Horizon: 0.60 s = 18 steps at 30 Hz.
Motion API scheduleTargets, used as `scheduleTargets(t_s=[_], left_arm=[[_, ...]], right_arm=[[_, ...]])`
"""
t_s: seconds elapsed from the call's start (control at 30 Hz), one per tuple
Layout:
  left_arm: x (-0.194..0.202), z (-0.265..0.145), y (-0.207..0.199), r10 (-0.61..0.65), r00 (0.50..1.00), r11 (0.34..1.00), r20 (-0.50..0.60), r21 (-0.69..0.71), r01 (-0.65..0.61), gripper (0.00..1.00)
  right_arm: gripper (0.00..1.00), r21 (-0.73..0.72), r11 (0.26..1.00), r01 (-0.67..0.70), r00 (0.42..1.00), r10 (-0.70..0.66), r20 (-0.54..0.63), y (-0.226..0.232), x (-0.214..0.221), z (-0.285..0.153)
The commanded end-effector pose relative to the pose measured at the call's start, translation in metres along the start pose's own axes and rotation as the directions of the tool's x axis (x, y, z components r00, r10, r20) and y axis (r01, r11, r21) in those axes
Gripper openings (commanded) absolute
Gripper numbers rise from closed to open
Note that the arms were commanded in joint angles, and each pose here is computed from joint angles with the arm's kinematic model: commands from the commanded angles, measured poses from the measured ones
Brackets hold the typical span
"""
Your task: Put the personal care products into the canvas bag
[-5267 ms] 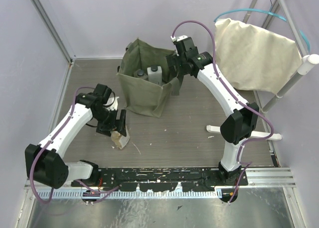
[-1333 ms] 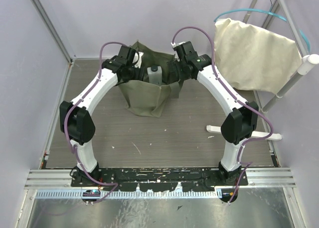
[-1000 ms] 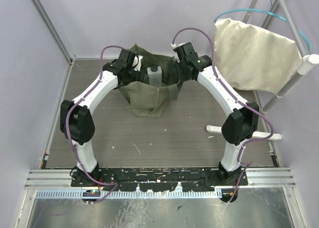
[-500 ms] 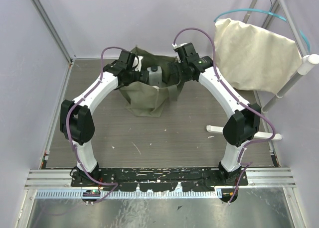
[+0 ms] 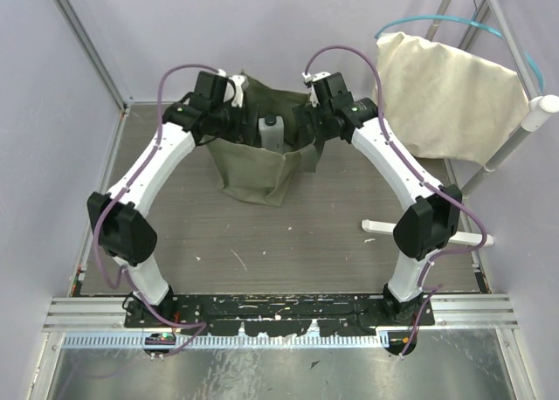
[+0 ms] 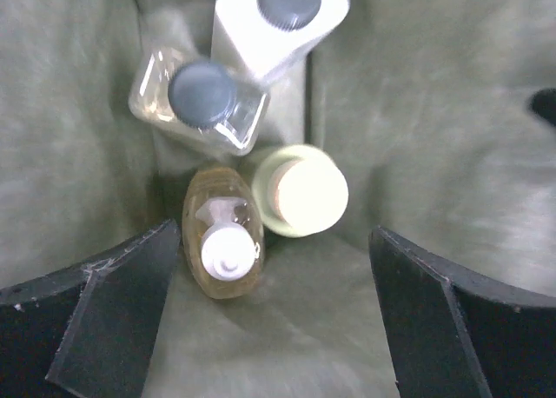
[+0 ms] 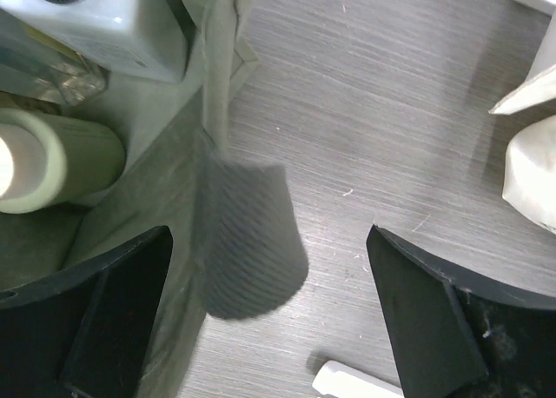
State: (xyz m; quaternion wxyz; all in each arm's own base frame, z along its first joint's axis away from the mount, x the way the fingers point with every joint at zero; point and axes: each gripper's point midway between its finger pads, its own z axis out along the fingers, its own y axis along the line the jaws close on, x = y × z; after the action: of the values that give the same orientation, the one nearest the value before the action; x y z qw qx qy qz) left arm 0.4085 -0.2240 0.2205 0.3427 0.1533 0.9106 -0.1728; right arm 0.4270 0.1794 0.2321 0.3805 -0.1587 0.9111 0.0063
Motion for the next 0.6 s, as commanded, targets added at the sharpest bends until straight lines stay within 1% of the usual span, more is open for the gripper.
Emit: scheduleTargets(t_s=[0.0, 0.17, 0.2, 0.27, 0.37, 0.43, 0.5, 0.57], left_arm=[[-0.065, -0.083, -0.023, 0.004, 0.972, 0.999, 0.235, 0.041, -0.014, 0.98], [-0.100, -0.145, -0.026, -0.011, 0.909, 1.000, 0.417, 0.010, 0.007, 0.98], [-0.104, -0.161, -0.023, -0.010, 0.891, 1.000, 0.453, -0.015, 0.019, 0.98], [-0.106, -0.181, -0.013, -0.008, 0.870, 0.996, 0.493, -0.070, 0.049, 0.98], [-0.100, -0.207, 0.010, -0.011, 0.859, 0.979, 0.512, -0.169, 0.113, 0.98], [-0.089, -0.219, 0.026, -0.026, 0.865, 0.963, 0.502, -0.220, 0.156, 0.98], [-0.078, -0.227, 0.037, -0.045, 0.872, 0.952, 0.488, -0.244, 0.186, 0.98], [-0.066, -0.233, 0.047, -0.062, 0.882, 0.943, 0.468, -0.262, 0.206, 0.98]], right_arm=[[1.00, -0.064, 0.998, -0.011, 0.978, 0.024, 0.209, 0.000, -0.050, -0.047], [1.00, -0.103, 0.995, -0.016, 0.946, 0.048, 0.319, 0.002, -0.078, -0.074], [1.00, -0.109, 0.994, -0.018, 0.938, 0.054, 0.343, 0.002, -0.083, -0.080], [1.00, -0.111, 0.993, -0.027, 0.916, 0.069, 0.395, -0.001, -0.096, -0.093], [1.00, -0.087, 0.994, -0.064, 0.882, 0.097, 0.462, -0.014, -0.112, -0.110], [1.00, -0.050, 0.993, -0.103, 0.856, 0.115, 0.504, -0.029, -0.121, -0.120], [1.00, -0.004, 0.990, -0.143, 0.832, 0.122, 0.541, -0.048, -0.126, -0.128], [1.00, 0.088, 0.971, -0.220, 0.819, 0.135, 0.557, -0.085, -0.124, -0.128]])
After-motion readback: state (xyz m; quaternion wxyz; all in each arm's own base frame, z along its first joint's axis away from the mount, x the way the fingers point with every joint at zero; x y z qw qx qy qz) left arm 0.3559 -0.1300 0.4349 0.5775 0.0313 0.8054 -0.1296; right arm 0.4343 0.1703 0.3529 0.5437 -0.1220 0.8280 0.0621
